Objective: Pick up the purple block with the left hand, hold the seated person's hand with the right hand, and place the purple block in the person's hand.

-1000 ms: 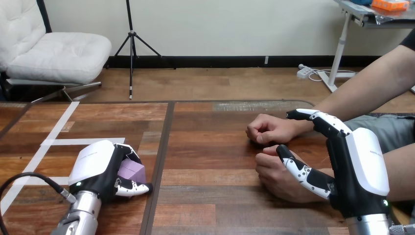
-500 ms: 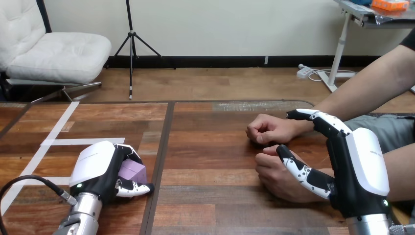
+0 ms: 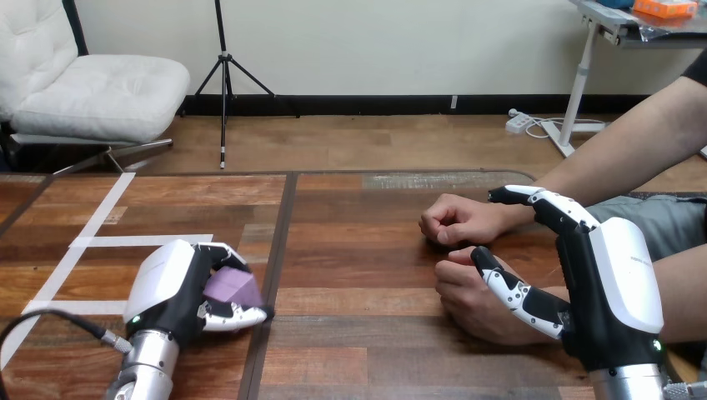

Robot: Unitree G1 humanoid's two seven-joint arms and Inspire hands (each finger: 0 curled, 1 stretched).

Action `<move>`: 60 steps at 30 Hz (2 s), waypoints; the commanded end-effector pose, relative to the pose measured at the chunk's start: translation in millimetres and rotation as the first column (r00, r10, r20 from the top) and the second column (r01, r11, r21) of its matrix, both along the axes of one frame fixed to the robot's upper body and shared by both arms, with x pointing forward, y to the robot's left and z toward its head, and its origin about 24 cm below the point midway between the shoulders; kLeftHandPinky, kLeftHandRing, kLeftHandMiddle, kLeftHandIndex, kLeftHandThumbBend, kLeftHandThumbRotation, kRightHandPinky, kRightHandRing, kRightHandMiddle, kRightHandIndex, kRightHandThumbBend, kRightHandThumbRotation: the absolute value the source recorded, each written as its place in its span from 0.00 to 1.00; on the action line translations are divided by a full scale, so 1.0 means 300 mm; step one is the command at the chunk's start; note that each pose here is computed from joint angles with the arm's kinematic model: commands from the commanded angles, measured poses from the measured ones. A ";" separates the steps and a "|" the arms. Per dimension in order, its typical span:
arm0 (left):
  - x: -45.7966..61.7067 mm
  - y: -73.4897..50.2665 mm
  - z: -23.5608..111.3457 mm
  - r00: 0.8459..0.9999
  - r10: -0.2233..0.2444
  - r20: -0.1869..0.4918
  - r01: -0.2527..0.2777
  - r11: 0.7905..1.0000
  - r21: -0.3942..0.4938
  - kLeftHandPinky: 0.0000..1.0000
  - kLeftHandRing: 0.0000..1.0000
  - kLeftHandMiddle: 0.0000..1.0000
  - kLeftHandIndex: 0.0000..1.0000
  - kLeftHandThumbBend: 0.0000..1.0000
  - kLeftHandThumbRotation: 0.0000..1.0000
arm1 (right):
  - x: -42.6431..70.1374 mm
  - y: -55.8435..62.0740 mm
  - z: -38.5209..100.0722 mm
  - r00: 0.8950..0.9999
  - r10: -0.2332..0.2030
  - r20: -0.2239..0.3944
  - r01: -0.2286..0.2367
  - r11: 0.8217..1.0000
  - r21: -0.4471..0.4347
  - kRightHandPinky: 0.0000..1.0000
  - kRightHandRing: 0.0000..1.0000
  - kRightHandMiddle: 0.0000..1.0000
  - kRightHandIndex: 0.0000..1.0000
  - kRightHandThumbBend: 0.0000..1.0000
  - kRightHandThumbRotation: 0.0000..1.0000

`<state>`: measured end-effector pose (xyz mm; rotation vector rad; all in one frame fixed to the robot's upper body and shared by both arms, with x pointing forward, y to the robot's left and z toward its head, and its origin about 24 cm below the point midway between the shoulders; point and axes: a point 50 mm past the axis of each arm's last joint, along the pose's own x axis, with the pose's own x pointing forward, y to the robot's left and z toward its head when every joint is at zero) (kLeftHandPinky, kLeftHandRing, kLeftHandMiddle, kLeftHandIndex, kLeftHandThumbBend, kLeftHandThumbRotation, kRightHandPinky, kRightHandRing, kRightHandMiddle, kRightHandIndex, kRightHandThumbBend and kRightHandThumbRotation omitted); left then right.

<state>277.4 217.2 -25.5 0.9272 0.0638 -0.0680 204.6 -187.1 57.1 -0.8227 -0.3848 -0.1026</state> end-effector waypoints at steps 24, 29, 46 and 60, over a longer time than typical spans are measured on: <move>0.044 -0.082 0.080 0.973 0.136 0.184 0.007 0.787 -0.617 0.30 0.37 0.46 0.47 0.72 0.00 | 0.024 -0.019 0.057 0.998 -0.009 0.056 0.010 1.000 -0.025 0.69 0.78 0.75 0.72 0.47 0.19; 0.050 -0.098 0.086 0.968 0.149 0.203 0.012 0.777 -0.629 0.30 0.36 0.46 0.47 0.72 0.00 | 0.024 -0.022 0.060 0.999 -0.011 0.052 0.012 1.000 -0.026 0.69 0.78 0.75 0.73 0.47 0.19; 0.072 -0.140 0.101 0.962 0.162 0.219 0.027 0.743 -0.668 0.28 0.35 0.46 0.47 0.71 0.00 | 0.027 -0.043 0.082 1.000 -0.013 0.000 0.013 0.994 -0.105 0.69 0.79 0.78 0.76 0.52 0.21; 0.084 -0.164 0.112 0.962 0.144 0.233 0.054 0.735 -0.676 0.28 0.35 0.45 0.47 0.71 0.00 | 0.037 -0.100 0.130 0.985 -0.031 -0.172 -0.022 0.955 -0.294 0.75 0.84 0.87 0.85 0.67 0.15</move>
